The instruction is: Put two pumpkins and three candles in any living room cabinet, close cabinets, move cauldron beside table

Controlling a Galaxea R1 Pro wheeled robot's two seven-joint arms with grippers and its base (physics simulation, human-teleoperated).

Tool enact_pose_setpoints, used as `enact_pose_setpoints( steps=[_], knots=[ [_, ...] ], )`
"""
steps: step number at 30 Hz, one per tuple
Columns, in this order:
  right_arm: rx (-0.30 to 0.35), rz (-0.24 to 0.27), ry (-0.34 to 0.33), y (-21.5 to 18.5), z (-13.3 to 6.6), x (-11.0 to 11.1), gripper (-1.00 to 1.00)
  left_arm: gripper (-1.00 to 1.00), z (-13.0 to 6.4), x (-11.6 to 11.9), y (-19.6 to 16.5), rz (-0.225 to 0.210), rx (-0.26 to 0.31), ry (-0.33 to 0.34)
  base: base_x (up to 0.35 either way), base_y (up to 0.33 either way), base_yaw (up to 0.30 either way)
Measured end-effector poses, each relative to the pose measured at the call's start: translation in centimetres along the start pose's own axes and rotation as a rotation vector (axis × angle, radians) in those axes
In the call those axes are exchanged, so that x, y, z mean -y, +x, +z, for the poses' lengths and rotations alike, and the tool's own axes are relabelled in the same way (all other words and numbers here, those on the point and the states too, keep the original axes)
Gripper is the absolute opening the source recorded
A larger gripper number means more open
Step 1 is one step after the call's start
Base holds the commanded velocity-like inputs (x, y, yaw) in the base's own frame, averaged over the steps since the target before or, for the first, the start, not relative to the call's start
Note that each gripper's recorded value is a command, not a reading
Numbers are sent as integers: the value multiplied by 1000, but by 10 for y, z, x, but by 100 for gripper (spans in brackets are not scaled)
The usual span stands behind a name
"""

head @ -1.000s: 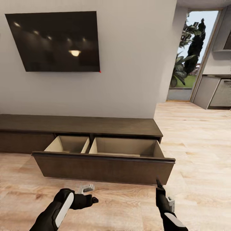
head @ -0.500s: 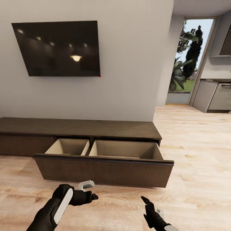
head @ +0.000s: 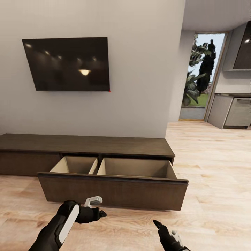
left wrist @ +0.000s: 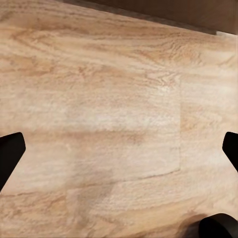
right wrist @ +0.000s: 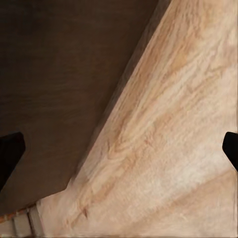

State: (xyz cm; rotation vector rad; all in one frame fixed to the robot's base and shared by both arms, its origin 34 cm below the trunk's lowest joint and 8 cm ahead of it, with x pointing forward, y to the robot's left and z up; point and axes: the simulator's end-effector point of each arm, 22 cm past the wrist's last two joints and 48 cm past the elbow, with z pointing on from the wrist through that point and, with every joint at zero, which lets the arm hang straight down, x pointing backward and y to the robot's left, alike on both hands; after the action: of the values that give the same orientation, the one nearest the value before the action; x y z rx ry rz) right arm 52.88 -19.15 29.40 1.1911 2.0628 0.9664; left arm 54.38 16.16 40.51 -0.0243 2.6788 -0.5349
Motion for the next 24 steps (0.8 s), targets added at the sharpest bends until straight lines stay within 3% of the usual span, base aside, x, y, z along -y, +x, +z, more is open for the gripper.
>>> enact_pose_setpoints(
  steps=[4,15,18,24],
  knots=[
    [-19,-66,-1,1,-2,-11,100,100,-7,3,-6,0,1,-1,0,0,0],
    [-23,-103,-18,-5,-11,-41,100,100,-24,11,-21,1,-1,-3,0,0,0],
    [-33,-141,-11,-4,-13,-46,100,100,-29,13,-25,0,-2,-4,0,0,3],
    [-24,-186,-3,-7,-17,-57,100,100,-39,16,-32,2,-4,-11,0,0,198]
  ],
)
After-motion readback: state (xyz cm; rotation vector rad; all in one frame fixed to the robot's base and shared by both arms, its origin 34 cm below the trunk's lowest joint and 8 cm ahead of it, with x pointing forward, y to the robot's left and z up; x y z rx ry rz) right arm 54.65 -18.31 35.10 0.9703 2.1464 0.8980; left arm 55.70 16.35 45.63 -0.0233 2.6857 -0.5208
